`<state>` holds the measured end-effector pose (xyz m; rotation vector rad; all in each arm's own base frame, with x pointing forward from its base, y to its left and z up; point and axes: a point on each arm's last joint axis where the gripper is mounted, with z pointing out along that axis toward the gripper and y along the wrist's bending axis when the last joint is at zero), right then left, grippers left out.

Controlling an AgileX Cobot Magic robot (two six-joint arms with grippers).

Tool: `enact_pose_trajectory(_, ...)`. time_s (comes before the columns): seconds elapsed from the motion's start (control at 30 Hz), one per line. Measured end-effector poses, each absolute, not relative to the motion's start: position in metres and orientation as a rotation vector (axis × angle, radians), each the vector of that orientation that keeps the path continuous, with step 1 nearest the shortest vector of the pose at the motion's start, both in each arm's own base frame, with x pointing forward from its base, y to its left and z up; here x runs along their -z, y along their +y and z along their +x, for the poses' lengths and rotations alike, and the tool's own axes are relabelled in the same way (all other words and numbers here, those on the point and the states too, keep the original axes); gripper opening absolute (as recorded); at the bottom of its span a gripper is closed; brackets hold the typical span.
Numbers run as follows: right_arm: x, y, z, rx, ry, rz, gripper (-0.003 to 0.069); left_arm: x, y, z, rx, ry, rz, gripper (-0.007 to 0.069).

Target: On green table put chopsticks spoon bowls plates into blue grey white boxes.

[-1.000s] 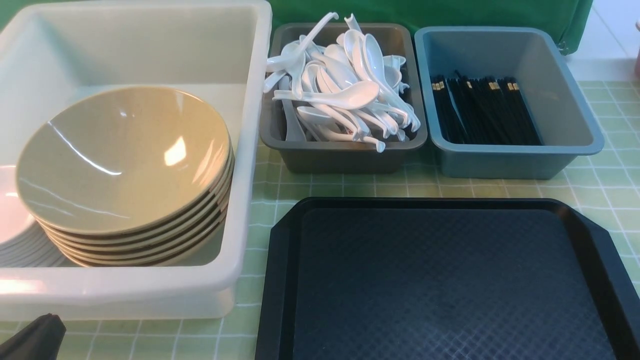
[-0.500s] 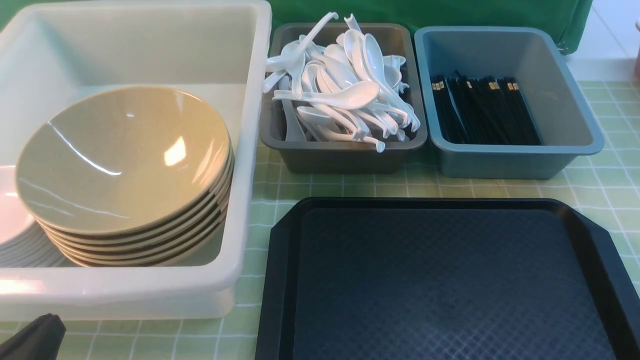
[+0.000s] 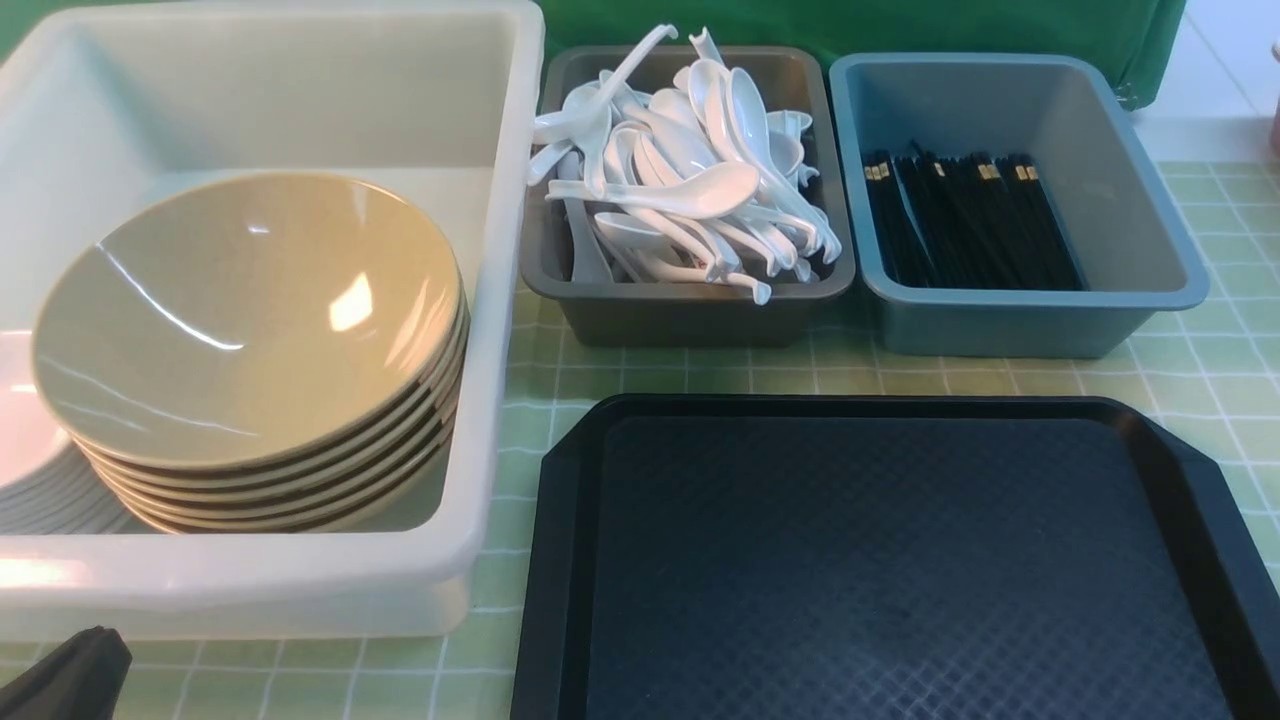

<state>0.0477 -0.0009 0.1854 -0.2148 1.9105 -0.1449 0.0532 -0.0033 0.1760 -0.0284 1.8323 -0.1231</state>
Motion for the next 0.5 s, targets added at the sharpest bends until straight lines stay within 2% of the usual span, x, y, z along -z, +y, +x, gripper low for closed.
enact_pose_trajectory(0.07,-0.1734,-0.0012,0.0484,0.141,1.949,-0.206,0.0155,-0.176,-0.0033,0.0532,0.123,1.832,-0.028,-0.0001)
enact_pose_trajectory(0.33,-0.1744,-0.0017,0.0506,0.07,1.906,-0.047,0.0162,-0.176,-0.0034,0.0533,0.123,1.831,-0.028,-0.0001)
enact_pose_trajectory(0.5,-0.1746,-0.002,0.0507,0.068,1.904,-0.027,0.0164,-0.176,-0.0034,0.0533,0.122,1.831,-0.026,-0.0001)
